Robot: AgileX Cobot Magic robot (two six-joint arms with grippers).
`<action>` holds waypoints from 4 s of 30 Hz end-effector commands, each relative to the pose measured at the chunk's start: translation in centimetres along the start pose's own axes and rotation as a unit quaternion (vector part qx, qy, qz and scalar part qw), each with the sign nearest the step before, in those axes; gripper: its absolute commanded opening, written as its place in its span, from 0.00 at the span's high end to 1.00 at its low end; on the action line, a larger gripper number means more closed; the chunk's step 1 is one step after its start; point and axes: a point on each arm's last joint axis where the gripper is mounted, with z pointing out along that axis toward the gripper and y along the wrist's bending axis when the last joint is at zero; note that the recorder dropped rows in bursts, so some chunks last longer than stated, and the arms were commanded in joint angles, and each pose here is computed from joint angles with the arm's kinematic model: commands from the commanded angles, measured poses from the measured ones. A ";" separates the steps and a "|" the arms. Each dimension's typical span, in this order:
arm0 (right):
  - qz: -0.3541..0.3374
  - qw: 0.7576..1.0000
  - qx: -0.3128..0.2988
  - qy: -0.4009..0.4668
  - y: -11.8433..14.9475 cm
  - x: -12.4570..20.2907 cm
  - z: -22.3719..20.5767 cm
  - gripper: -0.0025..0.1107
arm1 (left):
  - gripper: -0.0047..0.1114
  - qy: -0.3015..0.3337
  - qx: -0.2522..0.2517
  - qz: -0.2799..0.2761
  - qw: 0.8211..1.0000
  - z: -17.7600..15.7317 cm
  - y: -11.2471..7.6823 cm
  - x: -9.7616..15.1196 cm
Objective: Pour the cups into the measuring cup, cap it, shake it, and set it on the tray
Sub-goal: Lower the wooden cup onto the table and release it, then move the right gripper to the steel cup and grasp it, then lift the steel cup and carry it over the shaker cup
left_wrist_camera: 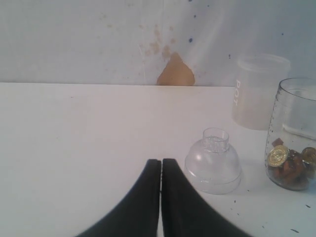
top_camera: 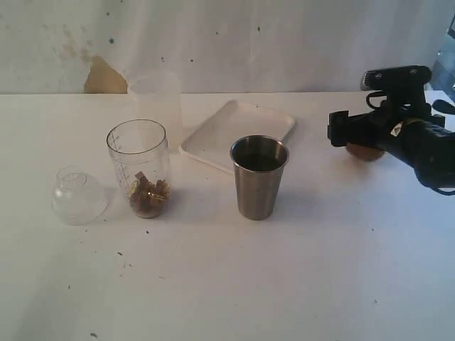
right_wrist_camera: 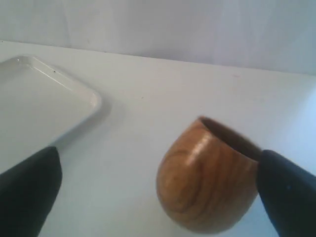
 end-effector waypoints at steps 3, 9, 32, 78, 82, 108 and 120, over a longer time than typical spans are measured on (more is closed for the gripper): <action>0.002 1.000 -0.001 0.025 -0.2 -0.9 -0.4 0.05 | 0.95 0.000 0.001 -0.006 1.000 0.0 0.0 0.1; 0.010 0.999 -0.012 0.028 -0.2 -5.8 -2.9 0.06 | 0.95 0.000 0.001 -0.006 1.000 0.0 0.0 0.1; -0.022 0.987 -0.154 -0.035 7.9 -1.5 -15.1 0.14 | 0.95 0.001 0.018 -0.004 1.000 0.0 -0.2 0.1; -0.066 0.965 -0.241 -0.083 14.2 7.9 -3.6 0.14 | 0.95 0.001 0.018 -0.004 1.000 0.0 -0.2 0.1; -0.066 0.965 -0.241 -0.083 14.2 7.9 -3.6 0.14 | 0.95 0.001 0.018 -0.004 1.000 0.0 -0.2 0.1; -0.077 0.962 -0.239 -0.105 14.2 7.6 -3.7 0.81 | 0.95 0.001 0.018 -0.004 1.000 0.0 -0.2 0.1; -0.150 0.948 -0.246 -0.135 14.7 2.1 -4.7 0.98 | 0.95 0.001 0.018 -0.004 1.000 0.0 -0.2 0.1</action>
